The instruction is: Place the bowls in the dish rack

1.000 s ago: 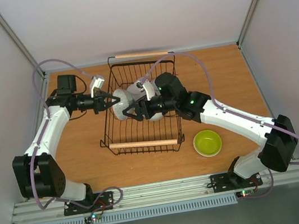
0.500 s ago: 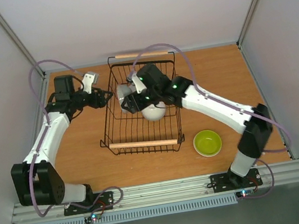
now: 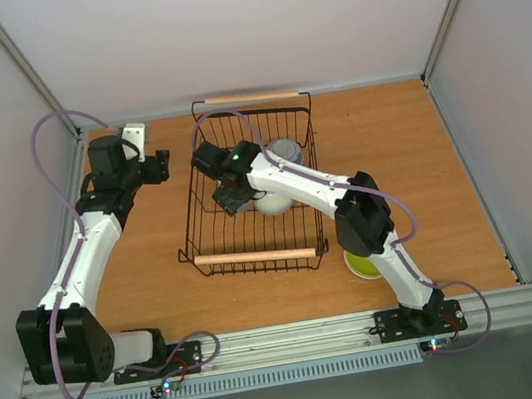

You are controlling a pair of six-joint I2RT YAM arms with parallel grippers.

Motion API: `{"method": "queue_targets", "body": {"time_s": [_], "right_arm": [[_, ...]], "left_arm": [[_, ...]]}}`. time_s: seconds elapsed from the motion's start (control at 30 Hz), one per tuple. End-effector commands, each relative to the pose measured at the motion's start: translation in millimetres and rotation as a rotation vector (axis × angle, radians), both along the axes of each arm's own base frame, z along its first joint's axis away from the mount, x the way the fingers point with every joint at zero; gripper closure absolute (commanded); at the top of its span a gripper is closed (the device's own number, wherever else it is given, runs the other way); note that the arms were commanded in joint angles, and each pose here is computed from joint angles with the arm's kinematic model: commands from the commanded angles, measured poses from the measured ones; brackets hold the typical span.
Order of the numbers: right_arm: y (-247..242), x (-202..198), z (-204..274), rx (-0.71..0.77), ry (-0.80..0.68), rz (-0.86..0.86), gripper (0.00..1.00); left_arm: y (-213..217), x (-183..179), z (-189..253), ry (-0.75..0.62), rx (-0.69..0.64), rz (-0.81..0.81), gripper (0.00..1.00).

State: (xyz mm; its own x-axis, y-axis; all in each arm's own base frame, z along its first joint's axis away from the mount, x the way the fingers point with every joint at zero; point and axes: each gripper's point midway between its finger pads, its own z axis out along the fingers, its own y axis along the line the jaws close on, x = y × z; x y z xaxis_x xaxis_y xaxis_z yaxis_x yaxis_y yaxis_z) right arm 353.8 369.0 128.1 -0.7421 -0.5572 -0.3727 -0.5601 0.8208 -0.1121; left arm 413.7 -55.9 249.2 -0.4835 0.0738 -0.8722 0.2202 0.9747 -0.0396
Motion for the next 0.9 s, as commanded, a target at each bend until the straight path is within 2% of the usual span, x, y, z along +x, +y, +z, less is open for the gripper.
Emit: {"method": "queue_targets", "body": {"time_s": [0.0, 0.17, 0.43, 0.57, 0.73, 0.77, 0.8, 0.83, 0.87], "right_arm": [[-8, 9, 22, -0.118, -0.106, 0.027, 0.99], [-11, 10, 4, -0.248, -0.126, 0.059, 0.99], [-1, 0, -15, -0.356, -0.116, 0.133, 0.98], [2, -7, -20, -0.36, -0.093, 0.16, 0.91], [6, -14, -21, -0.372, -0.09, 0.187, 0.46], [7, -15, -21, -0.371, -0.092, 0.19, 0.28], [8, -16, -20, -0.368, -0.094, 0.195, 0.2], [10, -18, -20, -0.363, -0.095, 0.199, 0.07], [12, -19, -19, -0.36, -0.095, 0.203, 0.02]], "left_arm": [[8, 7, 15, -0.069, 0.0, 0.052, 0.26], [7, 9, 10, -0.047, -0.003, 0.048, 0.25], [9, 8, 12, -0.051, -0.001, 0.056, 0.25], [11, 8, 14, -0.057, 0.004, 0.065, 0.25], [11, 7, 16, -0.062, 0.003, 0.065, 0.25], [11, 7, 16, -0.062, 0.003, 0.064, 0.25], [11, 7, 16, -0.062, 0.004, 0.065, 0.25], [11, 6, 16, -0.062, 0.005, 0.066, 0.25], [11, 6, 16, -0.062, 0.006, 0.066, 0.25]]}}
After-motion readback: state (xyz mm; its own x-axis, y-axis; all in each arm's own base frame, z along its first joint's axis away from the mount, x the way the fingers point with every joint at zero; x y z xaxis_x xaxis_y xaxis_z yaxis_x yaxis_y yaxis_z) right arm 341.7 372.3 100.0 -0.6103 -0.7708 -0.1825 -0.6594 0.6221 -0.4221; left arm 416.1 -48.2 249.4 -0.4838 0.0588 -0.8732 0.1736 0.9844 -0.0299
